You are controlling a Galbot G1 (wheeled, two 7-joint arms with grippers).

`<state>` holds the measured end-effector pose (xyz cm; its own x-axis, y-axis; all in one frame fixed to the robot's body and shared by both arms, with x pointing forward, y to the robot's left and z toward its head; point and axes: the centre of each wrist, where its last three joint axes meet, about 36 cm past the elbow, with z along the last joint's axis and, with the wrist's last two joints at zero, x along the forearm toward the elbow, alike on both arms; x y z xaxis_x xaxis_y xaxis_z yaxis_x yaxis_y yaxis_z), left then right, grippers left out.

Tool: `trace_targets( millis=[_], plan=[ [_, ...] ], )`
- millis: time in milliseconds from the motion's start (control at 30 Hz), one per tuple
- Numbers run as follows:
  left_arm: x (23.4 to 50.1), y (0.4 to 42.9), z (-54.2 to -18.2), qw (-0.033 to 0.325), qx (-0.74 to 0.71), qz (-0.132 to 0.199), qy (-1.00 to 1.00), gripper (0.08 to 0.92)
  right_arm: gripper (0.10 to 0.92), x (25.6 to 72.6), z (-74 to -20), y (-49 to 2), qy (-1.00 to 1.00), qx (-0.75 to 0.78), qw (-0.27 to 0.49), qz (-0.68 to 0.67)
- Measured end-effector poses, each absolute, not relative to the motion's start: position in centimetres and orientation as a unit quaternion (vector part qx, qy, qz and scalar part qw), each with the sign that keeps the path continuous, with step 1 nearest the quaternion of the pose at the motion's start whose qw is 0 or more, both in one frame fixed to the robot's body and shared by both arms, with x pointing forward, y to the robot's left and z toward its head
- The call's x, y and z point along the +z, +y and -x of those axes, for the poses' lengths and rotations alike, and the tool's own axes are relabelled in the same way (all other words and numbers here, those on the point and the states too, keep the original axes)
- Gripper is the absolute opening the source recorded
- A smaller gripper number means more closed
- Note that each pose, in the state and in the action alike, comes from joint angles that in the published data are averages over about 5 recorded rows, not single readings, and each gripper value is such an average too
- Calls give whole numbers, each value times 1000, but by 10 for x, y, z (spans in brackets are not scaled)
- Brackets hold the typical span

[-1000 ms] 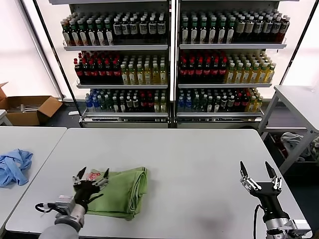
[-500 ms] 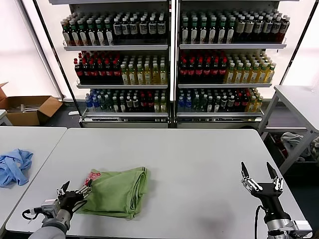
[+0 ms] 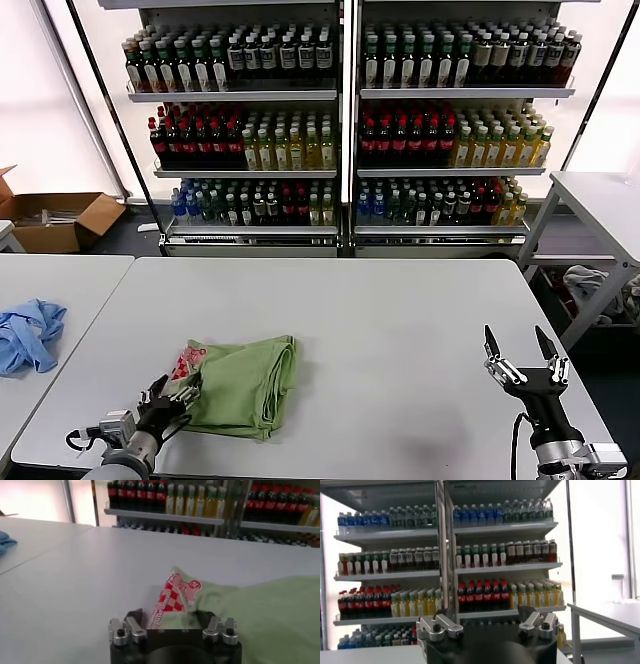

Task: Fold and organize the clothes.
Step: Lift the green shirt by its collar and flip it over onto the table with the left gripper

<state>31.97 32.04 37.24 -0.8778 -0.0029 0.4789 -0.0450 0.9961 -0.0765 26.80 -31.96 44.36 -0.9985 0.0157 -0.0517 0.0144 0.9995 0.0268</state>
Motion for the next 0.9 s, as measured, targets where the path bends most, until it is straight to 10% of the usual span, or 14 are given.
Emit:
trace_targets(
  millis=[567,900],
  plan=[
    [362,316,-313,238,17,17,-971,186,823,446,-273,-317,999,17,36,-8],
    [396,337,-320,208,0,-17,-978,148,823,449,-279,-312,999,17,39,-1]
  ],
)
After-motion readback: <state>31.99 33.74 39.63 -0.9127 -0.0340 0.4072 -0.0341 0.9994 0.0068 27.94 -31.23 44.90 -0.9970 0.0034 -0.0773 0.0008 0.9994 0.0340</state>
